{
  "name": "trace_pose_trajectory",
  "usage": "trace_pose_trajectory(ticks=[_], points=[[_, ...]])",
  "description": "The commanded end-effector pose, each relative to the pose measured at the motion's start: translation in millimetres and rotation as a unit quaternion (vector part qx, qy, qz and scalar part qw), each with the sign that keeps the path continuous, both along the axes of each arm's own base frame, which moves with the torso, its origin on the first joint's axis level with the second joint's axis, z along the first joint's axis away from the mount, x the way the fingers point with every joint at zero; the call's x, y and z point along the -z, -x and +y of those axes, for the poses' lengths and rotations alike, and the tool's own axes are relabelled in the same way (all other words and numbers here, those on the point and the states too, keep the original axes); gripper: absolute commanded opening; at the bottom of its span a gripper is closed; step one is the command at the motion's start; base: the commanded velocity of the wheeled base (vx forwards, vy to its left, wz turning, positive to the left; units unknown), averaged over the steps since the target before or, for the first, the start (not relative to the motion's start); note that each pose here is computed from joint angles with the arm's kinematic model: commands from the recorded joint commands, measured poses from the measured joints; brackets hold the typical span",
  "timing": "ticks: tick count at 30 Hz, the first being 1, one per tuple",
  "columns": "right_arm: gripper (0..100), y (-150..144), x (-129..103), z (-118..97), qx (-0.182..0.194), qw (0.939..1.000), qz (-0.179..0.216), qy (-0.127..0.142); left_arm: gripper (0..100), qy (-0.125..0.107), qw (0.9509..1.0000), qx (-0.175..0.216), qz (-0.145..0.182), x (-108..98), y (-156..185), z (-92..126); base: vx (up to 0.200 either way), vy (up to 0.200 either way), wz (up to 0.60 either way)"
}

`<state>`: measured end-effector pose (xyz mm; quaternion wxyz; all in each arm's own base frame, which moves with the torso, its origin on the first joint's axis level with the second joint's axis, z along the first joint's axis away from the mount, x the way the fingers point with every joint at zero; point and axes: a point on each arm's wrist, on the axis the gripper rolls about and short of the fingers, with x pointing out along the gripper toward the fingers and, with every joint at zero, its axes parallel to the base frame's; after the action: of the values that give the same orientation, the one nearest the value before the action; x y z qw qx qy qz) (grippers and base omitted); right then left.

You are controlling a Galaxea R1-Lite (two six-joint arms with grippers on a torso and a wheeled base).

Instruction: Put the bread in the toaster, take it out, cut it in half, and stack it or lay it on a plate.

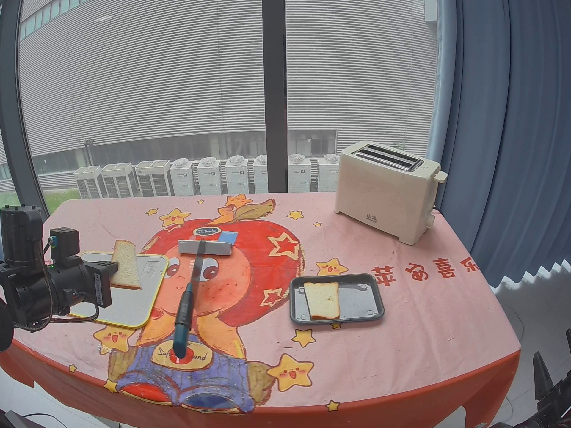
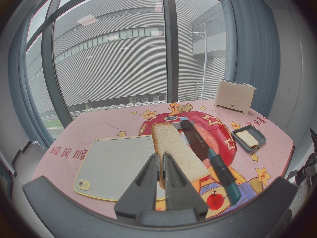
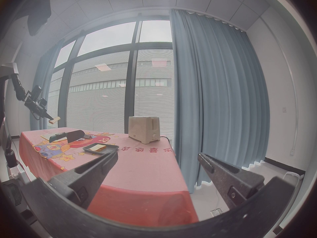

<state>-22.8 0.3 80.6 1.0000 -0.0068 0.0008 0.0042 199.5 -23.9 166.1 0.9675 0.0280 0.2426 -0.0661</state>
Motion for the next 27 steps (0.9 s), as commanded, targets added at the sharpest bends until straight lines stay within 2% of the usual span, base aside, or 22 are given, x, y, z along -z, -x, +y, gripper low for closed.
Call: trace_pose_trajectory(ticks=[1,4,8,16,20,22,23,24,25,27], points=[[100,-0.3,5.2,0.0,0.0,1.0,0.002,0.0,0,-0.001,1.0,0.001,-0.001,0.5,1.0,-0.2,0.0,-0.2,0.0],[100,-0.3,5.2,0.0,0.0,1.0,0.002,0.0,0,0.002,1.0,0.007,-0.005,-1.1,4.1,-1.8,0.0,-0.2,0.0],[100,-0.3,5.2,0.0,0.0,1.0,0.002,0.0,0,0.009,0.999,0.042,-0.012,-4.8,10.5,-14.5,0.0,-0.2,0.0],[100,-0.3,5.2,0.0,0.0,1.0,0.002,0.0,0,0.011,0.9984,0.054,-0.015,-6.8,8.3,-19.9,0.0,0.0,0.0],[100,-0.3,5.2,0.0,0.0,1.0,0.002,0.0,0,0.013,0.9966,0.079,-0.019,-9.2,9.8,-29.8,0.0,0.0,0.0],[100,-0.3,5.2,0.0,0.0,1.0,0.002,0.0,0,0.032,0.9947,0.095,-0.022,-12.9,11.2,-39.8,0.0,0.0,0.0],[100,-0.3,5.2,0.0,0.0,1.0,0.002,0.0,0,0.032,0.9947,0.095,-0.022,-12.9,11.2,-39.8,0.0,0.0,0.0],[100,-0.3,5.2,0.0,0.0,1.0,0.002,0.0,0,0.058,0.9933,0.099,-0.018,-16.0,11.6,-46.8,0.0,0.0,0.0],[100,-0.3,5.2,0.0,0.0,1.0,0.002,0.0,0,0.067,0.9927,0.099,-0.014,-15.7,10.8,-50.0,0.0,0.0,0.0],[100,-0.3,5.2,0.0,0.0,1.0,0.002,0.0,0,0.067,0.9924,0.104,0.001,-9.6,5.4,-56.2,0.0,0.0,0.0]])
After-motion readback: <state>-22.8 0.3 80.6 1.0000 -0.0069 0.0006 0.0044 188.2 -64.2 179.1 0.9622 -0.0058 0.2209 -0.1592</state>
